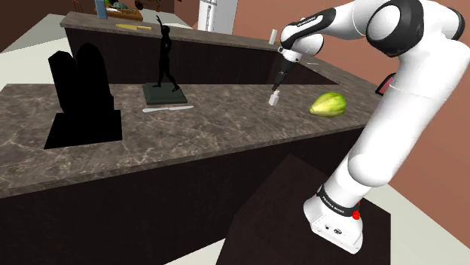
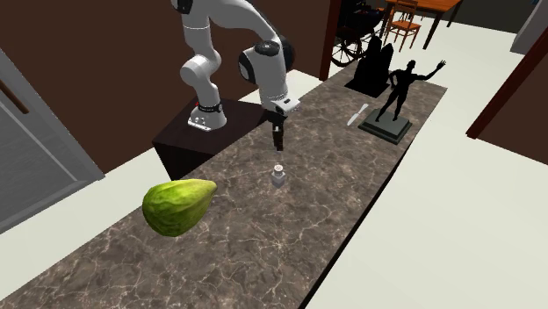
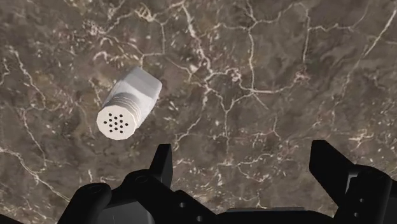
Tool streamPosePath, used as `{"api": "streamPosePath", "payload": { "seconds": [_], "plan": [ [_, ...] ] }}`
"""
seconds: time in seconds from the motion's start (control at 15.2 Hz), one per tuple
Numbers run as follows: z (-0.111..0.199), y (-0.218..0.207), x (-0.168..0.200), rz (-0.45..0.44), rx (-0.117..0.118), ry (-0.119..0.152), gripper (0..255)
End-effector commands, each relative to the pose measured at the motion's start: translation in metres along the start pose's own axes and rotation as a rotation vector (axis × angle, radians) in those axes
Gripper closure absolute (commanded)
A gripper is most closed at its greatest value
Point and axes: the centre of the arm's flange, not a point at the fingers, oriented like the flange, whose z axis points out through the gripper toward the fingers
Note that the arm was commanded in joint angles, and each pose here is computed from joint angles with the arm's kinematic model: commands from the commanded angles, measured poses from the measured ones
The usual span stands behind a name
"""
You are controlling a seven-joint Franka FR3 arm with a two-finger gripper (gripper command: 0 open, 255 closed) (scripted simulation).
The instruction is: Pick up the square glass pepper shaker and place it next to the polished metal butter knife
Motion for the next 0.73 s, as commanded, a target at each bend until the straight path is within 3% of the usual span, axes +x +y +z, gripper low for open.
{"api": "streamPosePath", "payload": {
  "seconds": [0.0, 0.4, 0.66],
  "plan": [
    [0.014, 0.027, 0.005, -0.009, 0.005, -0.002, 0],
    [0.055, 0.095, 0.015, -0.028, 0.02, -0.01, 0],
    [0.076, 0.095, 0.015, -0.028, 0.02, -0.01, 0]
  ]
}}
